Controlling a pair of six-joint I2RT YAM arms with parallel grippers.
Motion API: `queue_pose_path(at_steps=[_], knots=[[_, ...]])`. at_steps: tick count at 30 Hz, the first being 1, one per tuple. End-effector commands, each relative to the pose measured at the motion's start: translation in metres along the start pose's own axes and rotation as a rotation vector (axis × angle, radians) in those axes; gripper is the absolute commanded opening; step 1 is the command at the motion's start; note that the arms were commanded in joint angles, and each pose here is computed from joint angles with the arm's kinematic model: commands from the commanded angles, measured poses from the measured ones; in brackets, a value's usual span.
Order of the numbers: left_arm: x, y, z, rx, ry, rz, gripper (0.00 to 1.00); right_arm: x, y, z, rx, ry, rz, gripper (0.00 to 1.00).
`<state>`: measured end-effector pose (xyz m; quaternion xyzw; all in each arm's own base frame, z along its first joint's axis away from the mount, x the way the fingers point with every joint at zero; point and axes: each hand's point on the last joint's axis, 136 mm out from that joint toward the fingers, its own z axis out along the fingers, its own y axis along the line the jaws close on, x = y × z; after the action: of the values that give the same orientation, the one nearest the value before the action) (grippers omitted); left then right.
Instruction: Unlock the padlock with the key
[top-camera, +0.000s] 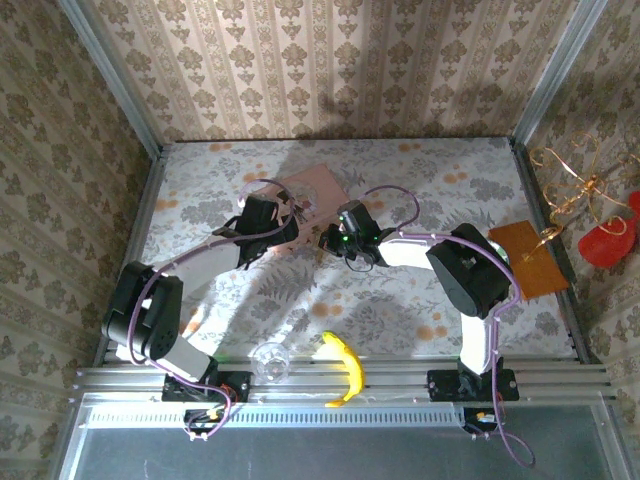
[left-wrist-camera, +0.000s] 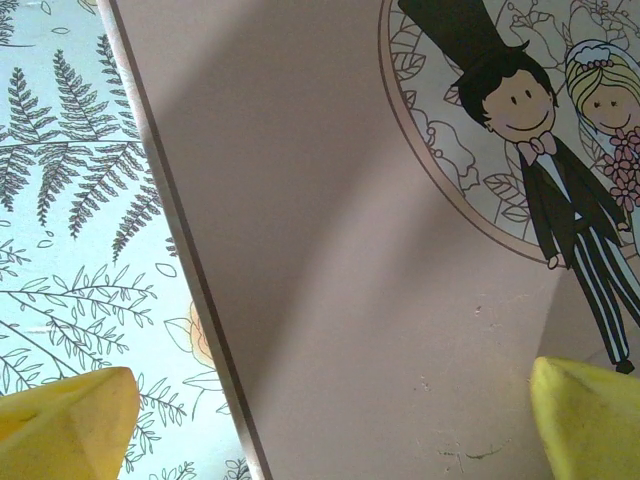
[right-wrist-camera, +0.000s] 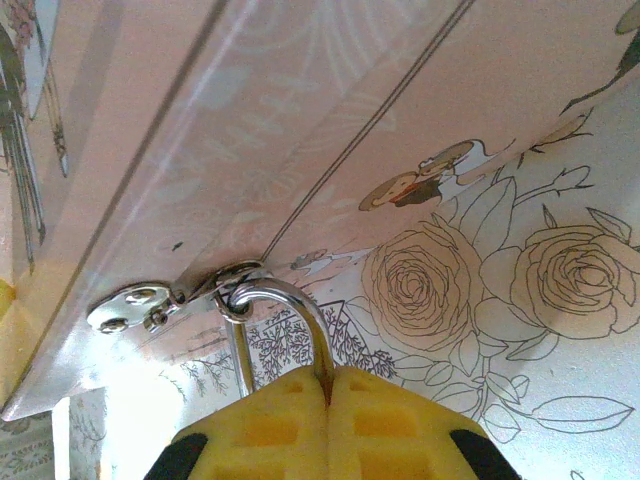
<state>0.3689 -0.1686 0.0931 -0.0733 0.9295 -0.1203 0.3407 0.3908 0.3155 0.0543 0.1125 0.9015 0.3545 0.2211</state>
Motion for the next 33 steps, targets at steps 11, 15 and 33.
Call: queue_pose_path(at_steps=[11, 15, 33], knots=[[0.033, 0.04, 0.001, -0.136, 0.116, 0.046, 1.0, -0.053, -0.005, -0.026, -0.006, -0.188, 0.087, 0.0], [0.034, 0.039, 0.001, -0.131, 0.121, 0.041, 1.0, -0.055, -0.003, -0.021, -0.042, -0.183, 0.128, 0.0], [0.031, 0.04, 0.001, -0.148, 0.108, 0.076, 1.0, -0.064, -0.006, -0.001, -0.111, -0.228, 0.237, 0.0]])
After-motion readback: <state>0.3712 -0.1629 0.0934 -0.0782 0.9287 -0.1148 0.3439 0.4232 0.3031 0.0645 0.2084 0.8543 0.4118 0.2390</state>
